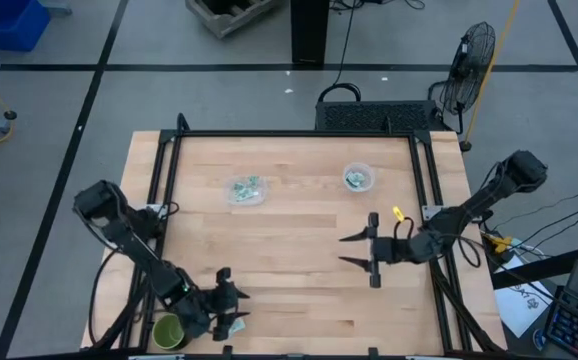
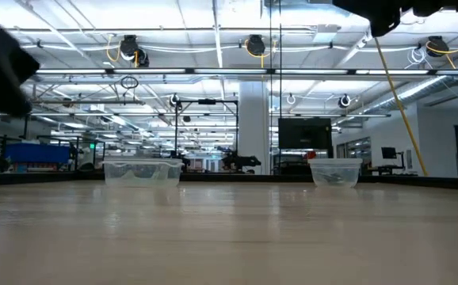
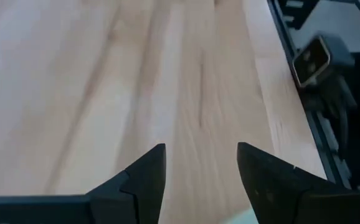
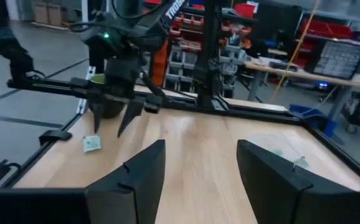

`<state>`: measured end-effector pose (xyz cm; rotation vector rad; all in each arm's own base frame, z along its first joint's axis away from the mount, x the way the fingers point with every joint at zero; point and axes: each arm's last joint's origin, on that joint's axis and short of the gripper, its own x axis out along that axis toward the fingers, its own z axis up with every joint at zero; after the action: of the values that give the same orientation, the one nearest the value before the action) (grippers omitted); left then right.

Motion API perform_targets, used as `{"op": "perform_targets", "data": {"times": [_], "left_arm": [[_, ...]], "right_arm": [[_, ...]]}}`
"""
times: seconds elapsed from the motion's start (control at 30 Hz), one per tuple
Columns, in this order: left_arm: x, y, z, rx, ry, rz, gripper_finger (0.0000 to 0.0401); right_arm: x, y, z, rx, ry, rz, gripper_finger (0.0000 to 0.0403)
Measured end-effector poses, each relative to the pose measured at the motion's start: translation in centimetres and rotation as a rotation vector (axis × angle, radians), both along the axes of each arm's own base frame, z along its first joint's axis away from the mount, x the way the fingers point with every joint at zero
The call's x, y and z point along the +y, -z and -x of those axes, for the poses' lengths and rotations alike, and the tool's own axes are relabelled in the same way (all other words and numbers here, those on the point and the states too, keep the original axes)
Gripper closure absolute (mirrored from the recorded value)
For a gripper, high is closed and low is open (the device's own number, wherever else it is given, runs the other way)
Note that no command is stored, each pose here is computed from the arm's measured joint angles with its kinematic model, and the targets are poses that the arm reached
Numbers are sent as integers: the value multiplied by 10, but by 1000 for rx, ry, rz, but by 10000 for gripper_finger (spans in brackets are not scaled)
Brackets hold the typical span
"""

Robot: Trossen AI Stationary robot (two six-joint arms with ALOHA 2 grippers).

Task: Pick and place items into bin
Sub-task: Put the stevia packet into the left transparent bin

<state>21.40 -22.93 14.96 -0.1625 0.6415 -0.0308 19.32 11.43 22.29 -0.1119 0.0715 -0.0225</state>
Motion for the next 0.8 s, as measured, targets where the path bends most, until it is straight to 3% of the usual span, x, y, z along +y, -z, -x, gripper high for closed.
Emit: {"op": "perform_targets", "data": {"times": [0.33, 0.6, 0.8], "left_arm": [[-26, 34, 17, 82, 63, 36, 197], [-41, 52, 3, 125, 70, -66, 200], [-44, 61, -3, 198, 41, -120, 232]], "right_arm": [[0, 0, 1, 0, 45, 20, 213], [-2, -1, 0, -10, 51, 25, 213], [-2, -1, 0, -13, 48, 22, 213]]}}
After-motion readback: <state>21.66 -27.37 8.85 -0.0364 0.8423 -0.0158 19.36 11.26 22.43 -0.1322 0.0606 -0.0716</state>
